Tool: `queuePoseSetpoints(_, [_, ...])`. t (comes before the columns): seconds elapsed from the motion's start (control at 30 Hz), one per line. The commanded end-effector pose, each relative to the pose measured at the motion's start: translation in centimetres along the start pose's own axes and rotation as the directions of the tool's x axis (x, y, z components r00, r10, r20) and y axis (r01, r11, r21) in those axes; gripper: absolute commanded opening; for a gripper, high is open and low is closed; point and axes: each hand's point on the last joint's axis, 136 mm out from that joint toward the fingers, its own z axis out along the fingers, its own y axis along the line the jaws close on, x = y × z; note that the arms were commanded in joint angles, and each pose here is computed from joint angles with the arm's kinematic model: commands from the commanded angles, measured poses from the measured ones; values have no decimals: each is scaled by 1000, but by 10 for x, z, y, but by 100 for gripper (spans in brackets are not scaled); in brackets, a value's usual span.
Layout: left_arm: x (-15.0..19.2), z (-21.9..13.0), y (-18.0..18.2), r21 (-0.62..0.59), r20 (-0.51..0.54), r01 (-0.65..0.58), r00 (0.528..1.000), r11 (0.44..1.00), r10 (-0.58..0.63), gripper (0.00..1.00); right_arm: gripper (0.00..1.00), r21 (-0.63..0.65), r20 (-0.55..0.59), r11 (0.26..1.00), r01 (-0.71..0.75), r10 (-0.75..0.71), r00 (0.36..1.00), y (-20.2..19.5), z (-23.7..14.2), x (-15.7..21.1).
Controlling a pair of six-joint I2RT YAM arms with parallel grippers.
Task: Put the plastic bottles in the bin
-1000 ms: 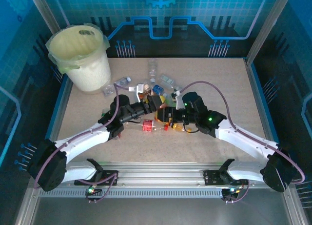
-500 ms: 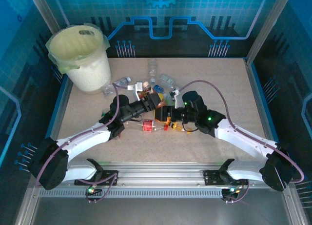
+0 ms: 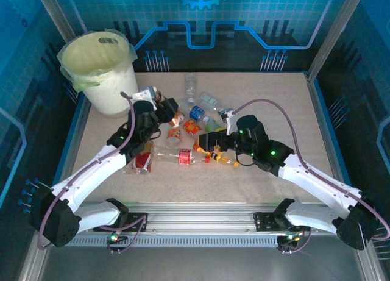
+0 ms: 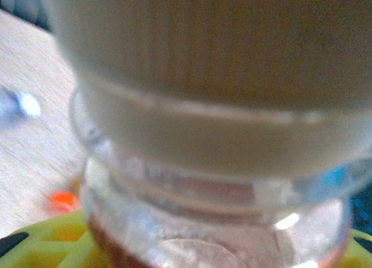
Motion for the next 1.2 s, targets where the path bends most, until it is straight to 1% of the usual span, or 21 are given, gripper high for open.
queuePoseSetpoints(0.0, [-74, -5, 31, -191, 193, -123, 968, 974, 160, 51, 100, 107, 64, 994, 30, -37, 997, -18, -9, -5])
queuePoseSetpoints(0.03, [-98, -5, 36, -224, 244, -129, 952, 966, 184, 51, 100, 123, 71, 992, 23, -32, 997, -21, -11, -5])
queuePoseSetpoints(0.17, [-175, -8, 36, -302, 379, -149, 888, 942, 261, 51, 100, 173, 91, 985, -2, -14, 996, -29, -16, -9])
queuePoseSetpoints(0.27, [-225, -7, 39, -331, 442, -131, 854, 935, 276, 51, 100, 186, 111, 983, -3, -18, 994, -32, -21, -10])
queuePoseSetpoints(0.37, [-260, -4, 43, -363, 473, -122, 830, 924, 296, 52, 100, 191, 130, 982, -8, -17, 991, -34, -24, -11])
queuePoseSetpoints(0.5, [-292, 1, 65, -393, 516, -56, 813, 918, 270, 52, 100, 202, 142, 979, -4, -25, 990, -35, -32, -12])
queuePoseSetpoints(0.63, [-310, 14, 87, -411, 512, -35, 818, 911, 263, 53, 100, 222, 148, 975, 12, -46, 988, -38, -41, -14])
queuePoseSetpoints(0.77, [-316, 43, 105, -375, 461, -63, 853, 925, 245, 52, 100, 235, 164, 972, 9, -49, 985, -41, -48, -15])
queuePoseSetpoints(0.83, [-314, 58, 118, -383, 424, -67, 873, 921, 240, 51, 100, 240, 171, 971, 2, -44, 984, -42, -50, -15])
queuePoseSetpoints(1.0, [-310, 90, 135, -351, 311, -127, 919, 928, 243, 50, 100, 251, 173, 968, -17, -27, 985, -47, -53, -11])
queuePoseSetpoints(1.1, [-297, 113, 145, -299, 205, -143, 956, 943, 210, 50, 100, 261, 164, 965, -23, -20, 986, -50, -53, -8])
queuePoseSetpoints(1.17, [-288, 123, 148, -285, 149, -162, 966, 945, 211, 50, 100, 267, 157, 963, -30, -13, 987, -51, -53, -6])
